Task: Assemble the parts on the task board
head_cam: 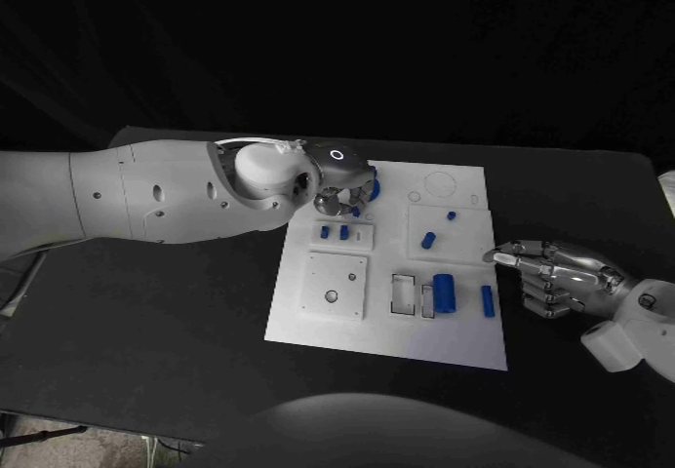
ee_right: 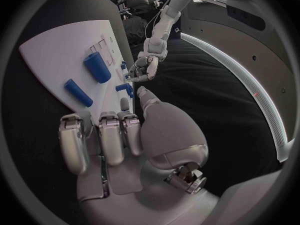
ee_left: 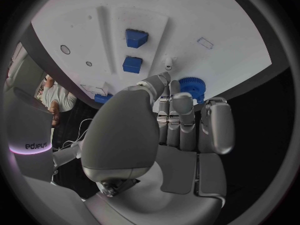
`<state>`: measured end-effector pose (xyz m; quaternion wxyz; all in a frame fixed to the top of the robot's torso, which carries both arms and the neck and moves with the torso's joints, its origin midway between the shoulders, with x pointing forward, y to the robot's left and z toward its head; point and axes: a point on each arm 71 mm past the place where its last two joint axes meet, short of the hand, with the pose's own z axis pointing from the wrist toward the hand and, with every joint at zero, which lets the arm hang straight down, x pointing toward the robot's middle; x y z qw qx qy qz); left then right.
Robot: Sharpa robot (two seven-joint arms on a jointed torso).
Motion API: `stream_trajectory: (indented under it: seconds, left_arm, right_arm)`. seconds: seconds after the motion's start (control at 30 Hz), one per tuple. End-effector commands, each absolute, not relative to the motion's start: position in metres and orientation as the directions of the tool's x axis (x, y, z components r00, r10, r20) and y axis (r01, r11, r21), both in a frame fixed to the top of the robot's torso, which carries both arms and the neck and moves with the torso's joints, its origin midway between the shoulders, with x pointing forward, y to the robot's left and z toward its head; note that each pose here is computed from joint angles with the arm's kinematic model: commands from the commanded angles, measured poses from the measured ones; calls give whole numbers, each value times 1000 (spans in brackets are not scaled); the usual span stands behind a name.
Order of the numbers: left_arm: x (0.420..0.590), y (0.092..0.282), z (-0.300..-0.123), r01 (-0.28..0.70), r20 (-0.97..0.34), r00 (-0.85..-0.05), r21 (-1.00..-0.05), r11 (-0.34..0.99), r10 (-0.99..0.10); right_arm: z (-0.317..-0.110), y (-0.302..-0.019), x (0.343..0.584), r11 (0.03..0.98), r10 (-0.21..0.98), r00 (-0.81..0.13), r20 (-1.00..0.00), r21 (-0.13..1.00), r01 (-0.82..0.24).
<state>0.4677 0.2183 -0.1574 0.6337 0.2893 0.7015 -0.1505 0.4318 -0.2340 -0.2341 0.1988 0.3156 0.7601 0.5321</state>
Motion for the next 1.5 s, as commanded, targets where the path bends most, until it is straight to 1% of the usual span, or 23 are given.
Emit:
stream_trajectory:
  seconds: [0.03,0.17,0.3,0.5,0.67,0.83,1.13,1.5]
  left_arm:
    - [466,225,-147,608,-999,-31,-43,793,-30]
    - [467,237,-144,578,-990,-65,-139,804,-124]
    - [467,246,-144,546,-978,-97,-207,812,-184]
    - [469,262,-144,488,-943,-150,-333,807,-298]
    - [470,273,-146,453,-912,-182,-410,792,-368]
    - [471,280,-153,411,-878,-226,-478,776,-421]
    - [470,286,-175,344,-819,-303,-572,745,-488]
    - [468,288,-193,326,-804,-325,-590,739,-498]
  right_arm:
    - [-234,-233,432,226,688,-725,35,939,261]
    - [-234,-232,432,227,687,-726,36,938,261]
    - [-234,-232,432,228,685,-728,37,938,262]
    - [-235,-232,432,230,685,-727,37,936,264]
    - [-235,-232,432,232,685,-728,38,935,267]
    - [-236,-232,432,233,684,-728,40,934,270]
    - [-237,-230,431,234,682,-730,43,933,274]
    - [-238,-230,430,235,680,-731,48,931,279]
